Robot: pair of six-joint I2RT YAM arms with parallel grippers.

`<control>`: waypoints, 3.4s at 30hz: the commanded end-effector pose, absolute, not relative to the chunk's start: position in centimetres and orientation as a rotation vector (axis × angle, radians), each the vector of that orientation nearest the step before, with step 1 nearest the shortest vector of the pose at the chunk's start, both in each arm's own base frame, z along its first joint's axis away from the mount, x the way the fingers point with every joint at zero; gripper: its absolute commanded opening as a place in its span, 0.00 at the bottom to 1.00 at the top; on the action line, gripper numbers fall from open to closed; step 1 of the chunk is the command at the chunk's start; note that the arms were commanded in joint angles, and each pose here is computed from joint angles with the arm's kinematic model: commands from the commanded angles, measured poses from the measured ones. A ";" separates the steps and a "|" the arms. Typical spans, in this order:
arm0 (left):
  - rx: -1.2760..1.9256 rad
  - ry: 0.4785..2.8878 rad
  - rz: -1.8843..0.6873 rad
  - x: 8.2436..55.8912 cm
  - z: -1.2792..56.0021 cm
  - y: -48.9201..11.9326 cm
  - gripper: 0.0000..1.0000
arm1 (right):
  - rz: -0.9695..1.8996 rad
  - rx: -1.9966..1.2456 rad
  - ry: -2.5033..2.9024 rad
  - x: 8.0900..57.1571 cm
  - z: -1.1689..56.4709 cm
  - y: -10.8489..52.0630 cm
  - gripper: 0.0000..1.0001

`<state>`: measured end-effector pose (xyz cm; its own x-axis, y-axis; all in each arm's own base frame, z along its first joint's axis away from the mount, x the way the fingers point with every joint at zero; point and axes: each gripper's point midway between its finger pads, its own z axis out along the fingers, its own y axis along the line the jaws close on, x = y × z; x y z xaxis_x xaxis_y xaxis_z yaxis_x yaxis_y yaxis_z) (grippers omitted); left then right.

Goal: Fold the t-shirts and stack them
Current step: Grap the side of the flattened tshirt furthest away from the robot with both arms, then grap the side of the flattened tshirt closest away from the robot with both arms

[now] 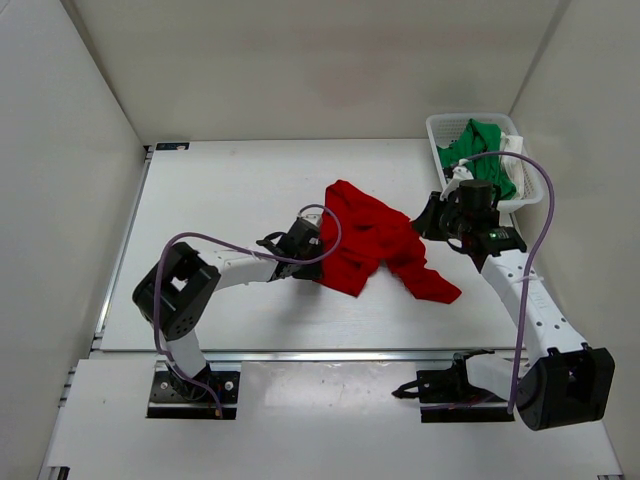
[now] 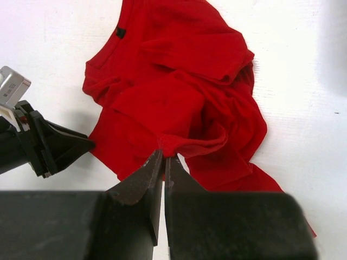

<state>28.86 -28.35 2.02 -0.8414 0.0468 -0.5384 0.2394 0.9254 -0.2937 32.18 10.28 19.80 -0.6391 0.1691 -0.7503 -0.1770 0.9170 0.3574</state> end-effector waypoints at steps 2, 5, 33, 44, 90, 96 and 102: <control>0.229 2.575 -0.370 28.2 0.8 -27.3 0.36 | 0.537 -0.010 2.117 32.6 22.0 10.4 0.00; 0.231 2.583 -0.364 28.1 0.5 -27.4 0.24 | 0.530 -0.012 2.109 32.4 22.3 10.1 0.00; -0.266 1.614 -0.678 38.0 50.0 -7.0 0.00 | 0.425 -0.107 1.824 32.5 42.6 14.9 0.00; -0.310 1.480 -0.463 38.8 56.1 -3.7 0.00 | 0.570 -0.167 1.705 35.0 50.3 15.9 0.00; -0.569 2.063 -0.139 27.2 18.4 -0.3 0.00 | 0.767 0.226 2.335 25.5 10.4 11.7 0.00; -0.533 2.159 -0.204 23.6 15.7 -2.0 0.00 | 0.841 0.382 2.384 21.1 8.0 10.3 0.00; -0.489 2.154 -0.297 25.9 17.5 -3.1 0.00 | 0.848 0.423 2.401 19.5 8.5 10.4 0.00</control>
